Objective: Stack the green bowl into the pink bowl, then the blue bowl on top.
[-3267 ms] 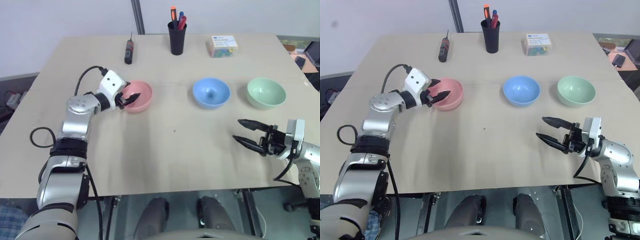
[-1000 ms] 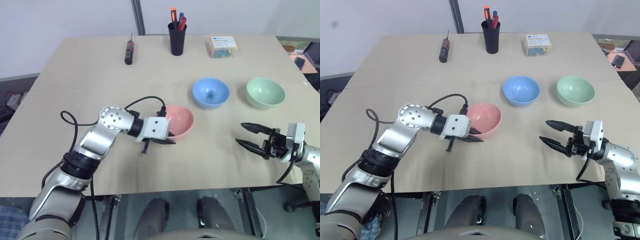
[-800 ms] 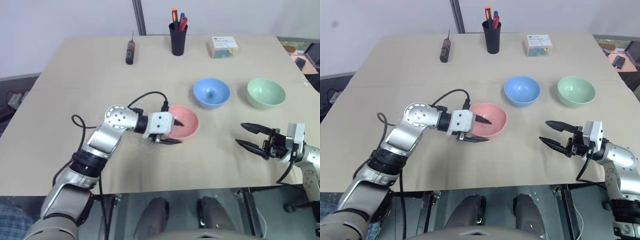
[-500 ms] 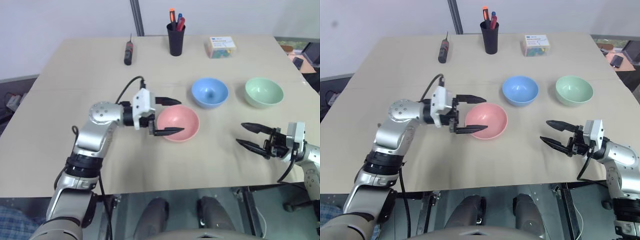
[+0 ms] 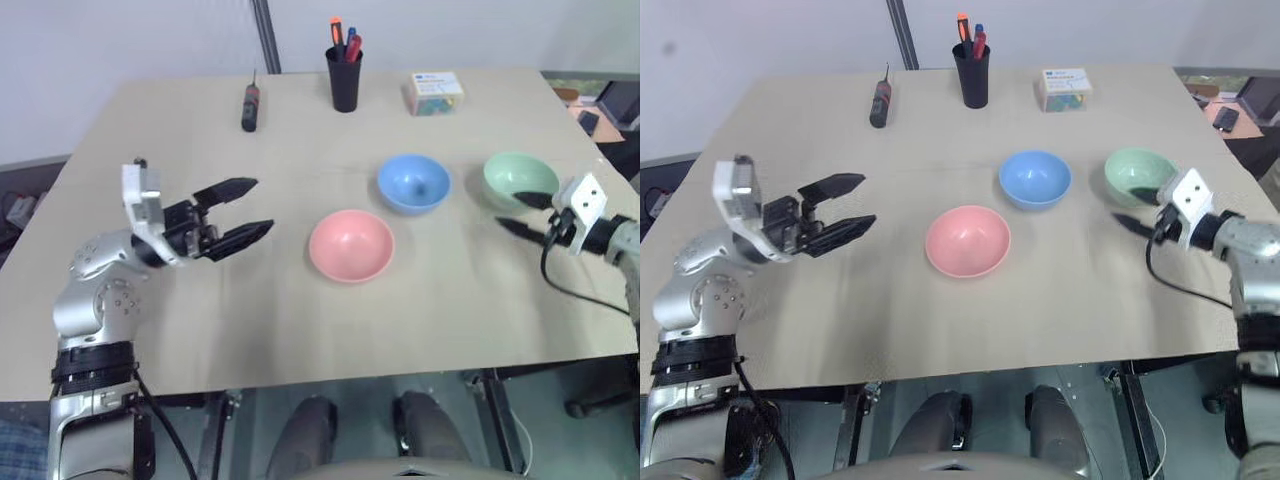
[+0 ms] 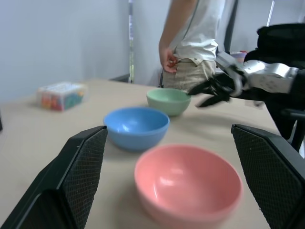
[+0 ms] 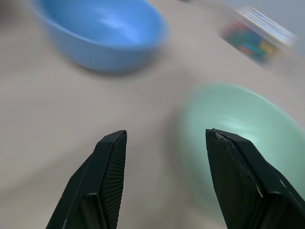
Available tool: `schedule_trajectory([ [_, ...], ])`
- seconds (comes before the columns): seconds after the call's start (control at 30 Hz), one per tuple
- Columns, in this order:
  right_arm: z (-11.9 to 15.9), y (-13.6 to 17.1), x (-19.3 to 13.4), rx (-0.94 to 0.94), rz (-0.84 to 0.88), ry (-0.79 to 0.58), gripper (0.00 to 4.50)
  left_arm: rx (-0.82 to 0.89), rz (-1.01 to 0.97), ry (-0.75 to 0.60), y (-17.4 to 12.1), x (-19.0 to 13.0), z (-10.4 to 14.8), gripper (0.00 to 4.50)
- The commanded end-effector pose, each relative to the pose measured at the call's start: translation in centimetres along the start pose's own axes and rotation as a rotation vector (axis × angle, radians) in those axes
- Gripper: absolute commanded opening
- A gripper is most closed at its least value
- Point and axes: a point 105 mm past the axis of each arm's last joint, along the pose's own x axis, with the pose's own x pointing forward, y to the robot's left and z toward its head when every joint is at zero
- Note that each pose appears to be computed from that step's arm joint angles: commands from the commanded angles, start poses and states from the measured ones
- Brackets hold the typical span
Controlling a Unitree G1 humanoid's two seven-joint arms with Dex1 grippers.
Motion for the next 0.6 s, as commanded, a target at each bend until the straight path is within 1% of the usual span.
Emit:
schedule_trajectory([
  [0.03, 0.7, -2.3, 0.5, -0.085, -0.069, 0.039, 2.76, 0.020, -0.037, -0.010, -0.8, -1.4, 0.9, 4.40],
  [0.2, 0.1, -2.9, 1.9, -0.100, -0.069, 0.117, 2.76, -0.008, -0.033, -0.001, -1.2, -2.2, 0.1, 4.40],
  [0.3, 1.1, -3.3, 2.5, -0.091, -0.068, 0.085, 2.76, -0.011, -0.033, -0.002, -1.3, -2.2, 0.2, 4.40],
  [0.43, 3.9, -4.4, 2.6, -0.063, -0.076, -0.008, 2.76, -0.006, -0.022, -0.013, -1.2, -2.3, 0.4, 4.40],
  [0.5, 4.8, -4.1, 2.6, -0.041, -0.032, -0.047, 2.76, -0.010, -0.021, -0.014, -1.2, -2.4, 0.3, 4.40],
  [0.6, 4.6, -2.7, 2.6, -0.037, 0.066, -0.051, 2.76, -0.018, -0.021, -0.011, -1.3, -2.5, 0.0, 4.40],
])
